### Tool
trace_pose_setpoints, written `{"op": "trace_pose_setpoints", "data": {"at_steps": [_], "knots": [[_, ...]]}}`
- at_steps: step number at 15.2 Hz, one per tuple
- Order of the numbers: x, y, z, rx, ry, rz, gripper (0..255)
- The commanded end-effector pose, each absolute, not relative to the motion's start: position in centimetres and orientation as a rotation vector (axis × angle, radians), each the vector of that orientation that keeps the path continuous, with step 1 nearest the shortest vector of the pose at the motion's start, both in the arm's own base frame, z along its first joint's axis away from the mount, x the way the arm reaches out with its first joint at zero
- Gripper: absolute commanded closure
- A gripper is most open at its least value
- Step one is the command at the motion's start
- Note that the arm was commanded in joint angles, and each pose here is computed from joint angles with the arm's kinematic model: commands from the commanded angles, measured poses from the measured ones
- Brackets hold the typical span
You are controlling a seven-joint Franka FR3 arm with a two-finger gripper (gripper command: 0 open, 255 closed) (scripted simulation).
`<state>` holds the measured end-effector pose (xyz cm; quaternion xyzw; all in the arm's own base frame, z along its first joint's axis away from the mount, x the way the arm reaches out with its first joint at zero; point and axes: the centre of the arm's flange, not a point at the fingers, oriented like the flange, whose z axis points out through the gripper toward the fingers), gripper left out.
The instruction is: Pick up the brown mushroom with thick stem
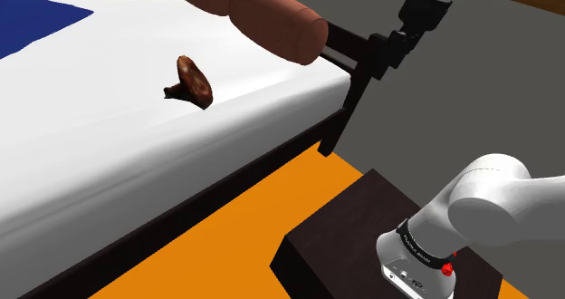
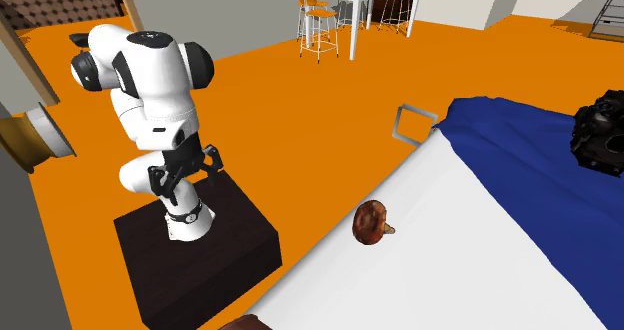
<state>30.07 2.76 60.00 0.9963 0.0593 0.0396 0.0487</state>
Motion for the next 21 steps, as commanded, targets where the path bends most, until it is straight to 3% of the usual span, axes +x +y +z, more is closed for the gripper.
{"op": "trace_pose_setpoints", "data": {"at_steps": [1, 21], "knots": [[30.1, 2.8, 60.0, 3.036, 0.181, 0.121, 0], [42.9, 26.8, 57.2, 2.904, -0.196, 0.294, 0]]}}
